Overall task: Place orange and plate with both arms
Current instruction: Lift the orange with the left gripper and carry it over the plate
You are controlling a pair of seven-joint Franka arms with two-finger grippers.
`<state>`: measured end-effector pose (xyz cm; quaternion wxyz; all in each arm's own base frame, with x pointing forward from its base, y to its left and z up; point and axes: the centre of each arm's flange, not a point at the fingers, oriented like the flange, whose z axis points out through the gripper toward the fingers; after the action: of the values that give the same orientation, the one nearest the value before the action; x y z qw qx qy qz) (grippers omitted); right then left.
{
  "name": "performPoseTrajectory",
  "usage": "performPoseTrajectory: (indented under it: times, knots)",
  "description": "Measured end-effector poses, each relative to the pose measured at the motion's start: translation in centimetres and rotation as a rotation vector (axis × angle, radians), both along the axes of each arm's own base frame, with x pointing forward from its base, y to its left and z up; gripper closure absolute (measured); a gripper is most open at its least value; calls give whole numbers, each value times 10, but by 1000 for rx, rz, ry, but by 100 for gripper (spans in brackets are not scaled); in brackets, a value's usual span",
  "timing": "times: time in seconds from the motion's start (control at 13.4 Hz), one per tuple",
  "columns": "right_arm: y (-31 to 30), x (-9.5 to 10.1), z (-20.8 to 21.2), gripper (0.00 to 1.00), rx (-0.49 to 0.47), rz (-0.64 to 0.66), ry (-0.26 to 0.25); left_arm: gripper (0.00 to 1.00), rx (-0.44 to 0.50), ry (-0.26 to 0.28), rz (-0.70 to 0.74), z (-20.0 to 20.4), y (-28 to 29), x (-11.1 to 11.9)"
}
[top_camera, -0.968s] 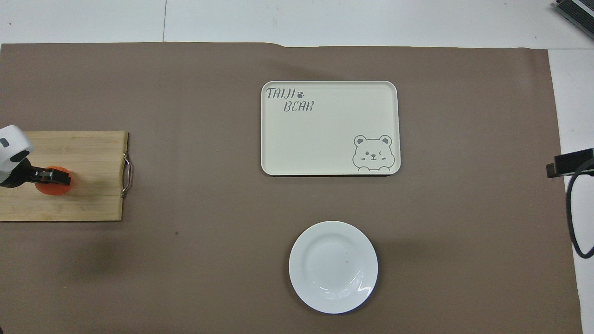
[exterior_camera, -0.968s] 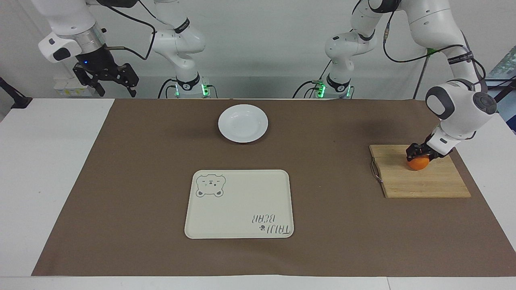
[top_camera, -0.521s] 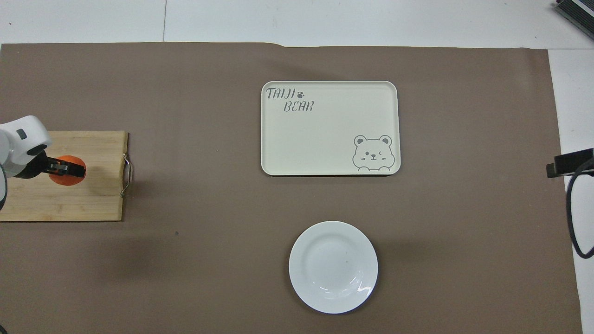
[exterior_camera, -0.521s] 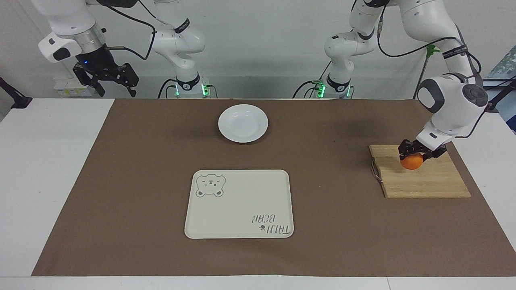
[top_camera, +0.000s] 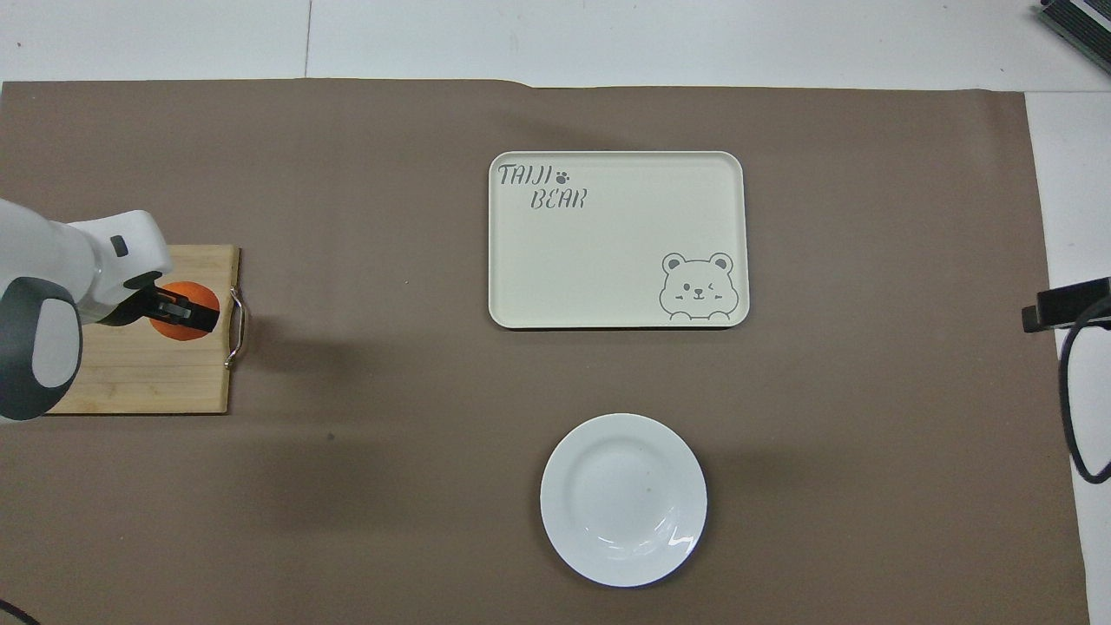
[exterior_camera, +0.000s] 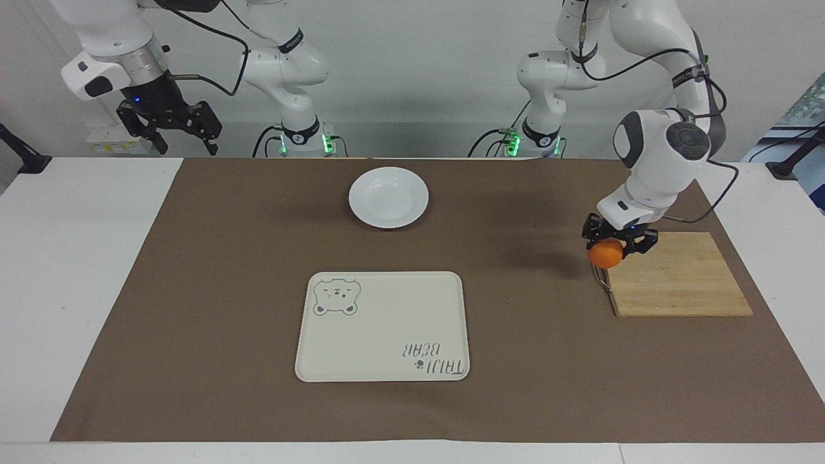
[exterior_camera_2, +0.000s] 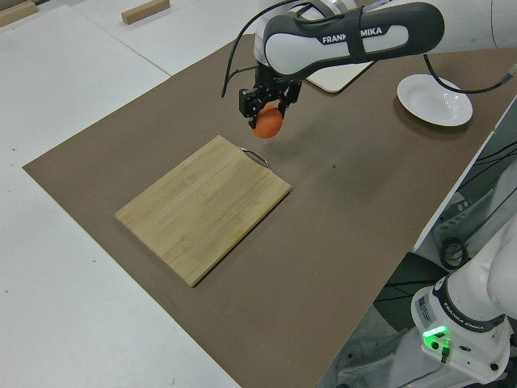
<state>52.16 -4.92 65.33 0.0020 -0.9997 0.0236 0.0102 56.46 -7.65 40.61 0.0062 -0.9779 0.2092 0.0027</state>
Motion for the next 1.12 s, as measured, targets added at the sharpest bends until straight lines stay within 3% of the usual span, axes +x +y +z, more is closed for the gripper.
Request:
performPoseTrajectory:
  times: [0.45,0.89,1.12]
  knots:
    - [0,0,0,0,0,0,0,23,-3,-9,101,2,-165,-49]
    - [0,0,0,0,0,-1,1,23,-37,-17,115,4,-312,-144]
    - [-1,0,0,0,0,-1,1,23,-73,-23,112,-6,-359,-182]
